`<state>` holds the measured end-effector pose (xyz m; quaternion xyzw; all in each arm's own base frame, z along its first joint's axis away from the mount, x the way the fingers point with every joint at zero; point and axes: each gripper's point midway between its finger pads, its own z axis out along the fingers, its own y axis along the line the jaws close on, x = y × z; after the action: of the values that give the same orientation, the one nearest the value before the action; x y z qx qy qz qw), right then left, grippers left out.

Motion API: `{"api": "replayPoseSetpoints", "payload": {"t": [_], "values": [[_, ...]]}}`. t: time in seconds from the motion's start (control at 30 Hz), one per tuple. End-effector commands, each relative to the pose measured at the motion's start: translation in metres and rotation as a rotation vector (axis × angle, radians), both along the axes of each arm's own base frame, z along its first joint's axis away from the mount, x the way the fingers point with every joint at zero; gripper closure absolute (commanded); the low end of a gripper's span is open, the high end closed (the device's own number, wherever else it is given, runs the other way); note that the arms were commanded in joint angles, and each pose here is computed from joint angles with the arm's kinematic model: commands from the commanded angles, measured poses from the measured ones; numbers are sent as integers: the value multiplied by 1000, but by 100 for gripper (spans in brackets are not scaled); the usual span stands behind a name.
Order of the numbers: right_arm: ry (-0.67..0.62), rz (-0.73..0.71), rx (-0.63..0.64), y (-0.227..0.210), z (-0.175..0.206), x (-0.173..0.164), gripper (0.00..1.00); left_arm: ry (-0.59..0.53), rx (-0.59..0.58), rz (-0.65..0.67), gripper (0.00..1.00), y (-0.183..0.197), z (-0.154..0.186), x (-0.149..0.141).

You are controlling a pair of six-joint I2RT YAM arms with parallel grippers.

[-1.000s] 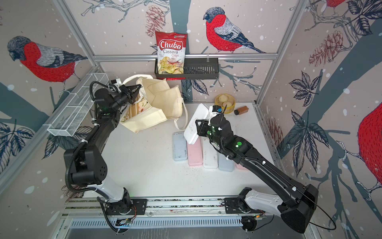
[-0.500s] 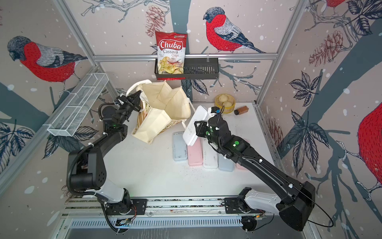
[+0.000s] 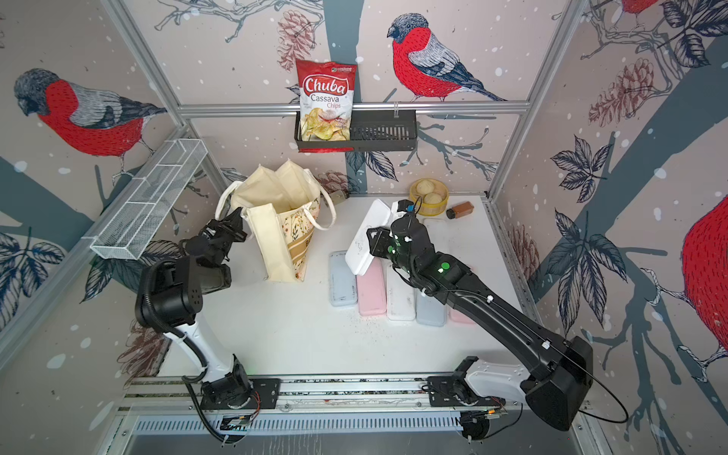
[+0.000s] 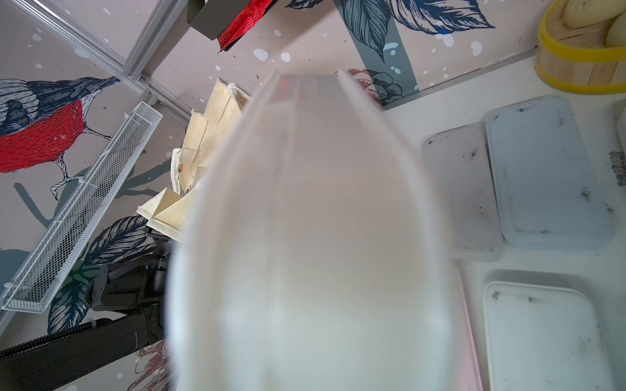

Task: Take out the pencil case from the canvas bag
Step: Place the canvas bag at the center of the board, then place the pencil case at the center of the board.

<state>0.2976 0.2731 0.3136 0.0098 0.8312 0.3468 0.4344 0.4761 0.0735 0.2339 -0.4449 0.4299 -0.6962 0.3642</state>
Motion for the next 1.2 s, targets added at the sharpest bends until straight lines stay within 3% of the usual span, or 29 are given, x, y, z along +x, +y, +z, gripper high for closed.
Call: {"api": "replayPoseSetpoints", "payload": {"t": [0.0,0.07,0.27,0.53,0.7,0.87,1.1,1.17], "values": [[1,46,4,11,4,-2,81,-106,-2,-75,74,-2,34,-15],[29,85,-6,21,-5,-2,81,-125,42,-75,61,3,46,-18],[117,237,-72,58,-39,-18,81,-169,189,-48,42,11,86,-32],[312,454,-157,104,-109,-68,80,-242,405,-5,42,10,138,-57],[422,598,-175,144,-156,-107,79,-204,729,49,43,-4,157,-77],[506,687,-165,171,-195,-127,73,-60,1082,244,42,4,155,-115],[606,706,-201,177,-242,-124,68,5,1204,291,40,-3,134,-149],[626,698,-207,174,-251,-122,61,31,1228,300,41,-2,127,-154]]}}
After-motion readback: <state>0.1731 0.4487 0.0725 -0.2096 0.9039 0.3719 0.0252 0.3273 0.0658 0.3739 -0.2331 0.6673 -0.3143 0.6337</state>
